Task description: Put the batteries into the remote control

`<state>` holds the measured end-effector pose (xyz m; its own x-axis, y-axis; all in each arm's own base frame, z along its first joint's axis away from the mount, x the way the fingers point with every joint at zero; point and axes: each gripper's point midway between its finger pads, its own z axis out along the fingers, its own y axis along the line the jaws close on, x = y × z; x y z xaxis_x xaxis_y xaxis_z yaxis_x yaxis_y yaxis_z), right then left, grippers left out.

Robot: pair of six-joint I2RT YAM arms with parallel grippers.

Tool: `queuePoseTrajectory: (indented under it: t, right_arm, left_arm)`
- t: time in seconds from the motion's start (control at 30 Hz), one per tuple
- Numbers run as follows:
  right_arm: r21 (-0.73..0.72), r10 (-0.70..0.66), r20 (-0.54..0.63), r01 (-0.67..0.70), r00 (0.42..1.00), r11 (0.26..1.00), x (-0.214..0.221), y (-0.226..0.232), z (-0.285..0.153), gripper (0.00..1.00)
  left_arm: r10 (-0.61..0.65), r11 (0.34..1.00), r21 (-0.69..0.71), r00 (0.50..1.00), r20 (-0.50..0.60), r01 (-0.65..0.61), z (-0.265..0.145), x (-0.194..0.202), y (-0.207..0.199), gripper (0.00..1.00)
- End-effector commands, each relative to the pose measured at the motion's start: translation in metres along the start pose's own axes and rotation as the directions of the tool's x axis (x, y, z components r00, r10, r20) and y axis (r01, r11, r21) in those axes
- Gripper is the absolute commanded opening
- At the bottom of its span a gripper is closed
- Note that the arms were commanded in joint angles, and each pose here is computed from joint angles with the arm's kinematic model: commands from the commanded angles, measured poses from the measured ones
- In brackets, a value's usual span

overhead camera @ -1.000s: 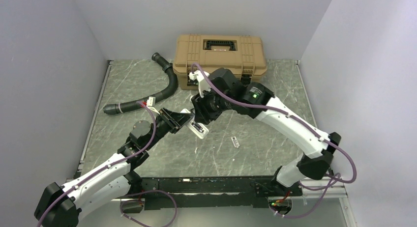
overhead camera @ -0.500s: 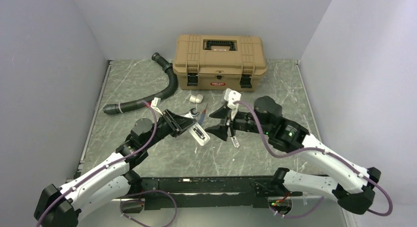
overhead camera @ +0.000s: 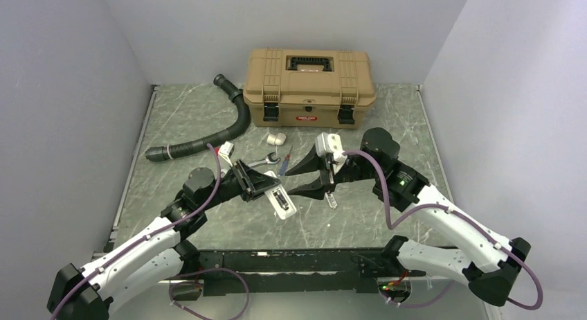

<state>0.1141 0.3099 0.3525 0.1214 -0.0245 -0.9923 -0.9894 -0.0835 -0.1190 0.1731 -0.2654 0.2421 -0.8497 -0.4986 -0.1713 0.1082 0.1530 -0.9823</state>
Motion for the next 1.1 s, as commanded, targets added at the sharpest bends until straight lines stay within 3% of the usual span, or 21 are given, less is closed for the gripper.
queuePoseTrajectory:
  t: [0.0,0.33,0.6,1.07]
  right_arm:
    - [-0.238,-0.02,0.073,0.037,0.997,0.971,-0.011,0.027,-0.002,0.46]
    - [-0.352,0.035,0.021,-0.025,0.999,0.936,0.023,0.04,-0.002,0.45]
    - [-0.293,0.058,-0.062,-0.074,0.996,0.953,0.059,0.028,0.004,0.44]
    - [-0.28,0.026,-0.013,-0.029,1.0,0.96,0.068,0.029,0.006,0.42]
  left_arm:
    - [0.015,0.996,0.089,0.998,-0.06,-0.01,-0.005,0.008,-0.032,0.0]
    - [0.034,0.992,0.125,0.996,-0.085,-0.023,-0.004,0.012,-0.037,0.0]
    - [0.03,0.991,0.133,0.997,-0.077,-0.02,-0.003,0.01,-0.037,0.0]
    - [0.026,0.99,0.142,0.997,-0.074,-0.015,-0.003,0.01,-0.036,0.0]
